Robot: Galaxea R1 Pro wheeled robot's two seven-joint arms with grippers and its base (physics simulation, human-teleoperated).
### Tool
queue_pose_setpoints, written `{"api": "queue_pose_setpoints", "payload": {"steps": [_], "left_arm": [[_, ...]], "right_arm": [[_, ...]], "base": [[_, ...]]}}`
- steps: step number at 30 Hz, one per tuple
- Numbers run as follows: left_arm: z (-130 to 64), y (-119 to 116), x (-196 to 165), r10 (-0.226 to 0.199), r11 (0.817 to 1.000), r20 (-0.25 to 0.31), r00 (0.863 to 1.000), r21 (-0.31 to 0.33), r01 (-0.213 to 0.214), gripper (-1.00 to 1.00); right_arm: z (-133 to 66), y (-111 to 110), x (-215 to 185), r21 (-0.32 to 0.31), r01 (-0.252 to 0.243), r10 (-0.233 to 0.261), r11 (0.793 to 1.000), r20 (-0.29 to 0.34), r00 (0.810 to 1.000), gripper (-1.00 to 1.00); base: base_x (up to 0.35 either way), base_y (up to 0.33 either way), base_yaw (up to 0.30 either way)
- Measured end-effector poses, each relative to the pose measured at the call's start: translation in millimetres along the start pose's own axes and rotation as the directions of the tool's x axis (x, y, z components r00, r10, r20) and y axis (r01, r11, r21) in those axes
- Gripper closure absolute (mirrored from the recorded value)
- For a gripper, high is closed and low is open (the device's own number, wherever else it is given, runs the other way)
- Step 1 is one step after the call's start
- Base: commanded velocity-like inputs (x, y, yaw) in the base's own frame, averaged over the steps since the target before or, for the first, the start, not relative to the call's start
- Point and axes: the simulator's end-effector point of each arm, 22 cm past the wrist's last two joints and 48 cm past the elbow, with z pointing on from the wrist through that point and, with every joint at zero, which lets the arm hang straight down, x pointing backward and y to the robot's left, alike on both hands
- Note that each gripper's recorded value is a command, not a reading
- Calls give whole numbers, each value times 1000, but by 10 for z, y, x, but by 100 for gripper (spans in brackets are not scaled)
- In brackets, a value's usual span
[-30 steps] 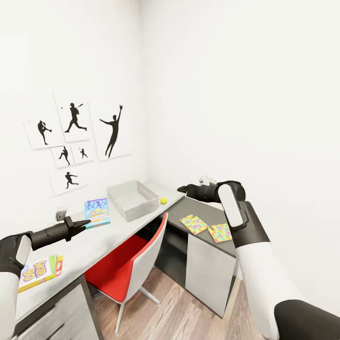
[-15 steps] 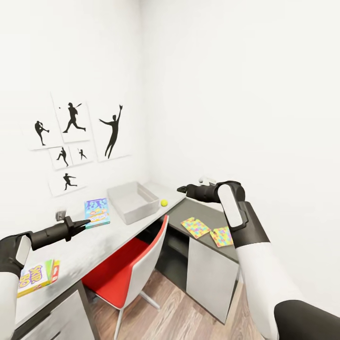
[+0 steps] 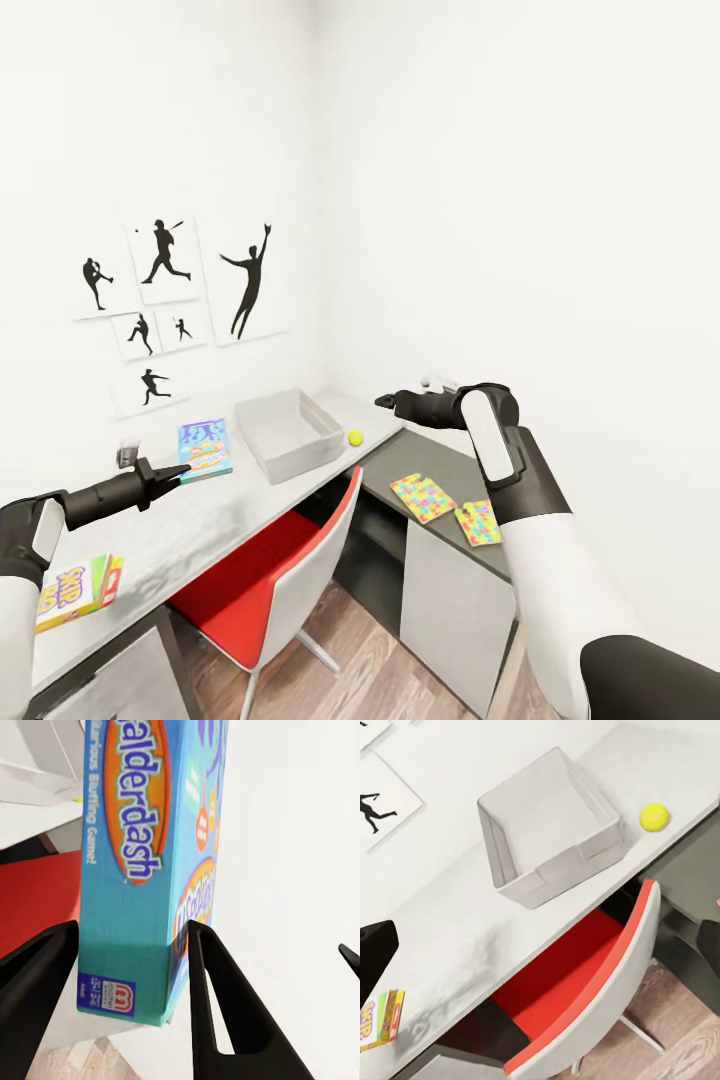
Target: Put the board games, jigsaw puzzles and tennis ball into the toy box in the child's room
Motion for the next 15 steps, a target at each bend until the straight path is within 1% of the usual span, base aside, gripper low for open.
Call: {"api": "queue_pose_setpoints", "payload": {"steps": [8, 15], "left_arm": [[-12, -28, -9, 4, 1000, 2, 1000, 3, -4, 100], [-9, -21, -7, 4, 1000, 1, 1000, 1, -4, 100]], "right_arm": [[-42, 20, -43, -2, 4, -4, 1000, 11, 1000, -100], [-71, 65, -82, -9, 13, -13, 1000, 23, 1000, -100]], "base": [[165, -186, 244], [165, -168, 60]]}}
